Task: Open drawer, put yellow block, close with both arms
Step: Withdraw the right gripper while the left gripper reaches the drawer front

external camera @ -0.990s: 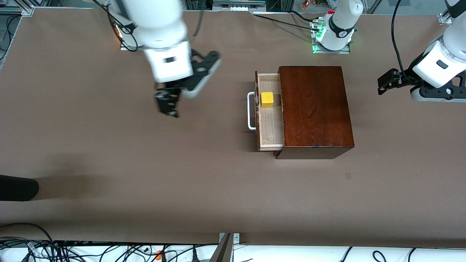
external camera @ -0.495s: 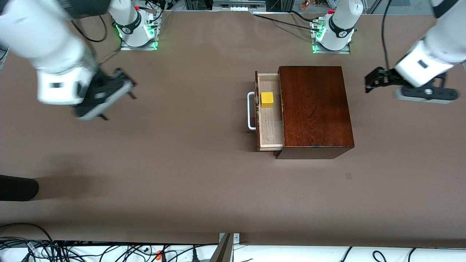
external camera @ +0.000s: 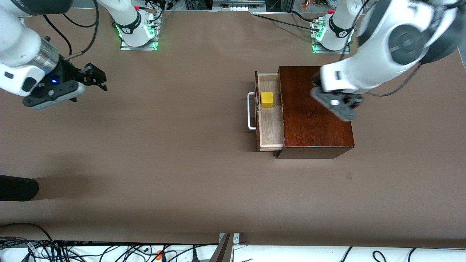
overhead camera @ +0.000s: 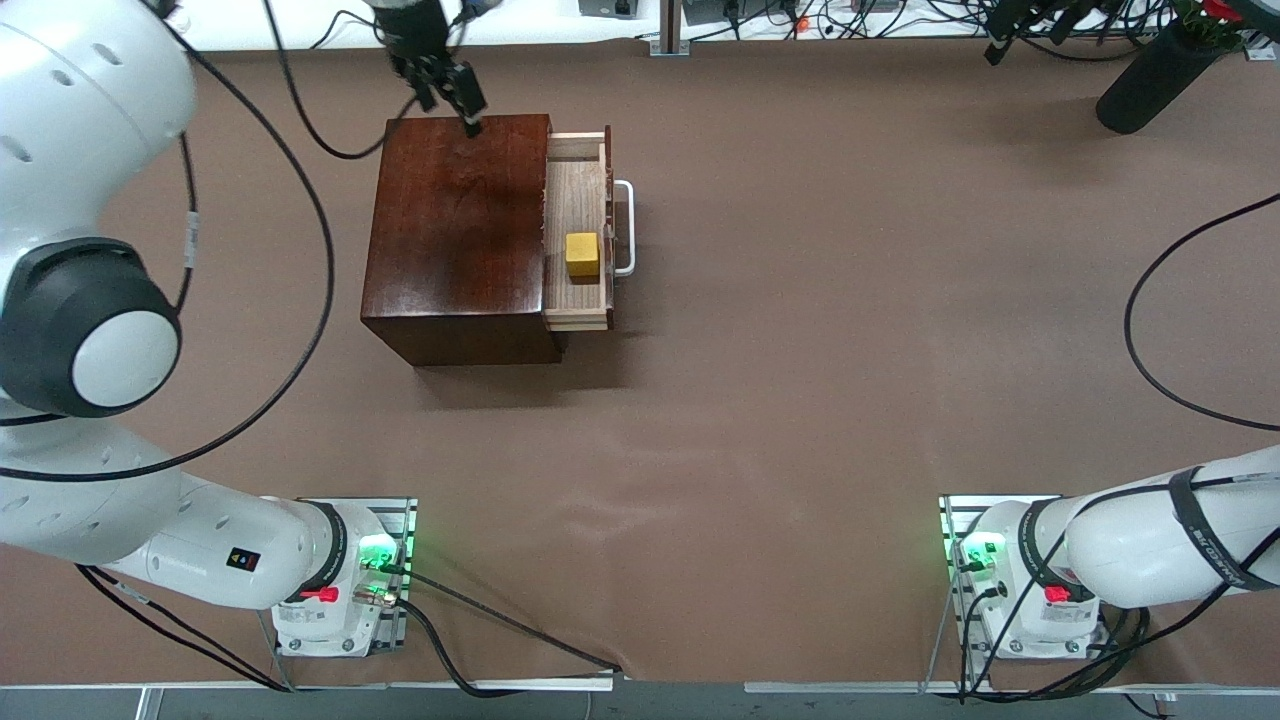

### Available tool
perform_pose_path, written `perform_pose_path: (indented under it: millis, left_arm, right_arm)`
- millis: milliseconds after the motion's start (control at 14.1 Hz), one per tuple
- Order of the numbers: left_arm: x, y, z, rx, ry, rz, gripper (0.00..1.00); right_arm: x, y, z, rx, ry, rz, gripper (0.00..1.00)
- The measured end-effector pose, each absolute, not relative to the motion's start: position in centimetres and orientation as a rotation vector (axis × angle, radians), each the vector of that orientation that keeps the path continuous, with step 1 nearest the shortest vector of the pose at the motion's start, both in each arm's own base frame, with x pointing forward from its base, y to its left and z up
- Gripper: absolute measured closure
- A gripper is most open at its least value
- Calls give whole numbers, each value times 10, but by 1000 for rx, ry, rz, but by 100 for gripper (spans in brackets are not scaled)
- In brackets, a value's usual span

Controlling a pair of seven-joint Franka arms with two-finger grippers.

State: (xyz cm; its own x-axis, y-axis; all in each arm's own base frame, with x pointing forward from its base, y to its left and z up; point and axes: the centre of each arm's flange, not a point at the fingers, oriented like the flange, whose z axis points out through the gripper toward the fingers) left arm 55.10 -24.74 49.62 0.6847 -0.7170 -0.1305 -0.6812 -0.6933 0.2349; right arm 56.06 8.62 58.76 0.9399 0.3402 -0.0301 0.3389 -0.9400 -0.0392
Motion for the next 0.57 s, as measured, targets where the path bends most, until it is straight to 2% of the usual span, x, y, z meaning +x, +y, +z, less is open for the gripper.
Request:
perform_pose_path:
  millis: [141, 566]
  left_arm:
    - [542, -293, 477, 2601, -1350, -303, 0]
    - [506, -440, 420, 2233, -1917, -1, 0]
  right_arm:
    - [560, 74, 585, -3072, -507, 67, 0]
    - [561, 72, 584, -3111, -346, 68, 0]
